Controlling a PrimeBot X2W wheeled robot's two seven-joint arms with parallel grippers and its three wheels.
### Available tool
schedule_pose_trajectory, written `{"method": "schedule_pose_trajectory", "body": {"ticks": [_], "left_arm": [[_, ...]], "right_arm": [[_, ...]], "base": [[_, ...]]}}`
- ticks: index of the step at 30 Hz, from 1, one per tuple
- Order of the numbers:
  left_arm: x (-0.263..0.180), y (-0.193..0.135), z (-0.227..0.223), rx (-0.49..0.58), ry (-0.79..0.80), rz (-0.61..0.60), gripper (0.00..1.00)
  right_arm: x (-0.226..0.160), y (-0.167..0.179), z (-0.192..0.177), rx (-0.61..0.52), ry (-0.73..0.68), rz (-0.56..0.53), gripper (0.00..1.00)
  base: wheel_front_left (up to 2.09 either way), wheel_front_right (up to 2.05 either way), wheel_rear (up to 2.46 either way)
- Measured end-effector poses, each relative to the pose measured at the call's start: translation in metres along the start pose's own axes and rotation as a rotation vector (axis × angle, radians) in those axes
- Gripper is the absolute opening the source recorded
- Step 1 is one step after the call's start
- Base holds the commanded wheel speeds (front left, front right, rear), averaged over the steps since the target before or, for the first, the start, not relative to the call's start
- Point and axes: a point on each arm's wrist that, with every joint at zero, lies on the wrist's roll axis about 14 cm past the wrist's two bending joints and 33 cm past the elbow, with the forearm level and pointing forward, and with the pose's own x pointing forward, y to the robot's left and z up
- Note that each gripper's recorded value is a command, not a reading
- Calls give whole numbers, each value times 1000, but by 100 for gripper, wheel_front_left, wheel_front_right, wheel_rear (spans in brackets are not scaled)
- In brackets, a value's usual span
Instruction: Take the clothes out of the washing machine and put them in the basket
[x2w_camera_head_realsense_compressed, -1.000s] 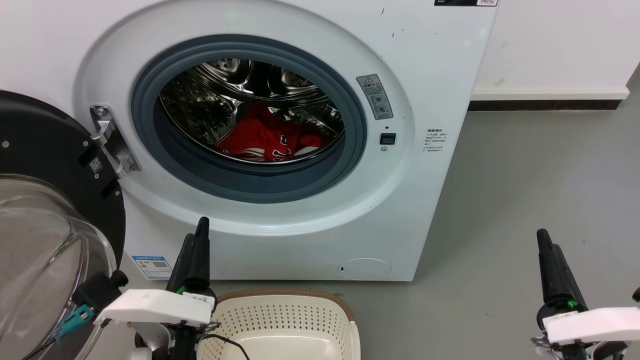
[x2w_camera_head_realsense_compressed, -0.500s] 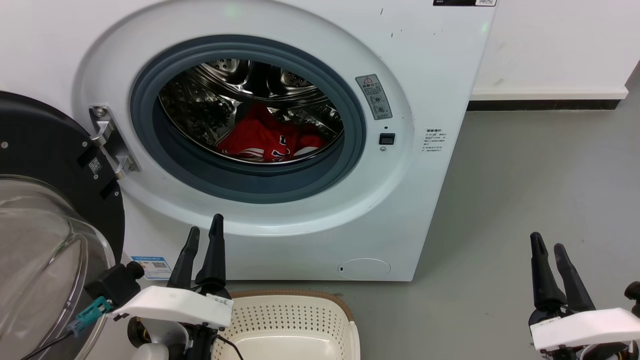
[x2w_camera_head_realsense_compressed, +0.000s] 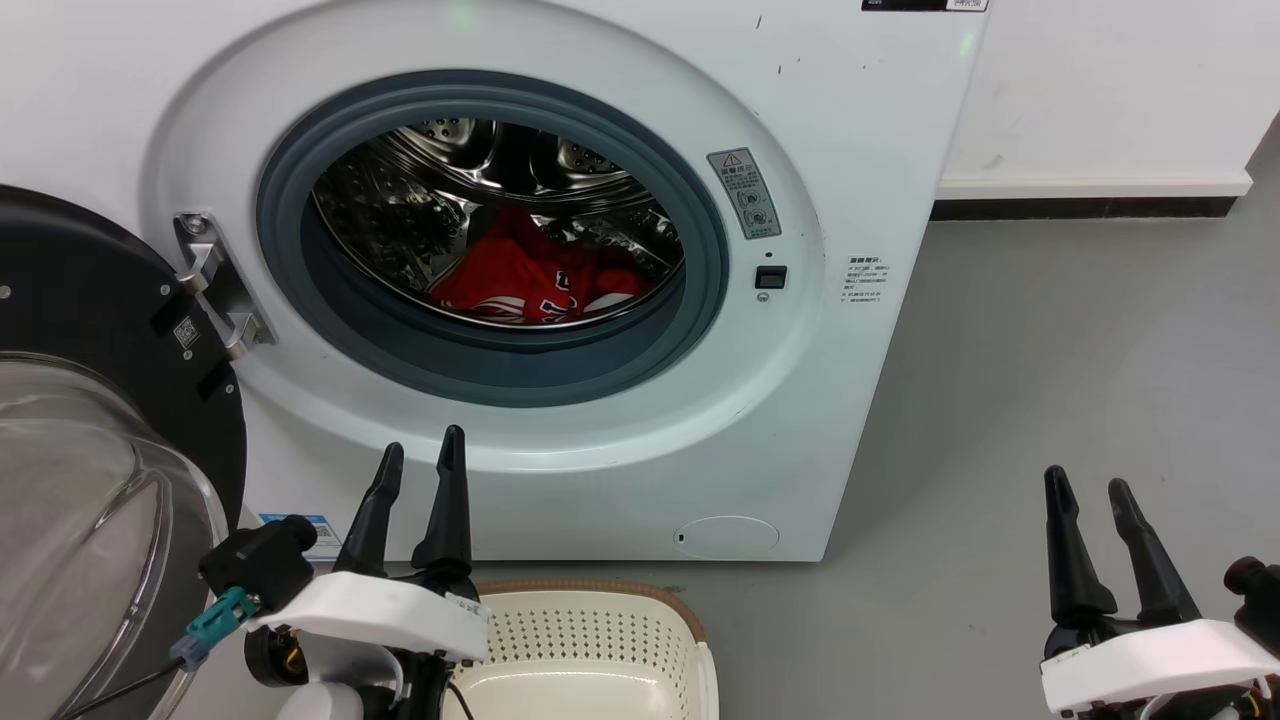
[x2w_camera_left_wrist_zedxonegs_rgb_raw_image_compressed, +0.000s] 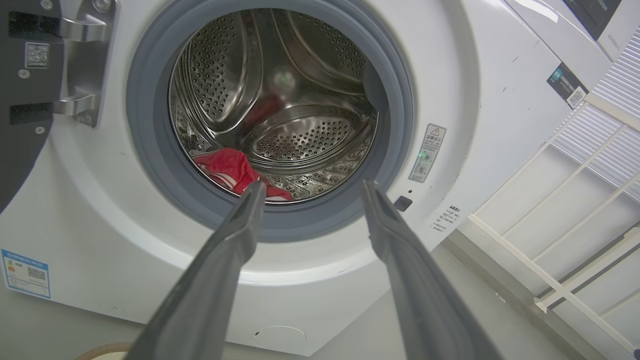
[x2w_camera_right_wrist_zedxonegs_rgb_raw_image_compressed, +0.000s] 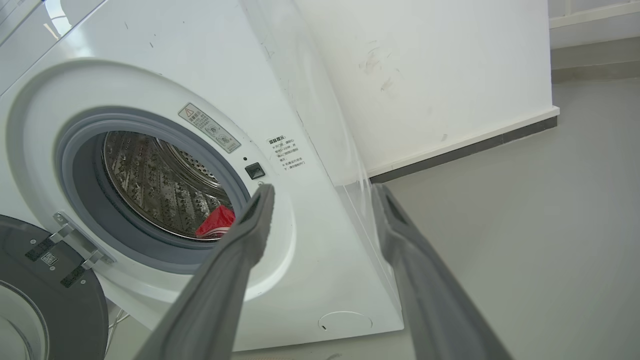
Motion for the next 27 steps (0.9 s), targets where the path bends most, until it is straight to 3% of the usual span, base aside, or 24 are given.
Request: {"method": "schedule_pose_trajectory", "body": {"ticks": [8, 27], "left_arm": [[0, -4, 2, 109, -17, -17, 100], [0, -17, -3, 270, -29, -63, 100]], "right_arm": [[-2, 3, -2, -133, 6, 18, 100], [-5, 4, -3, -305, 6, 38, 100]], "base": [[0, 0, 0], [0, 0, 0]]}}
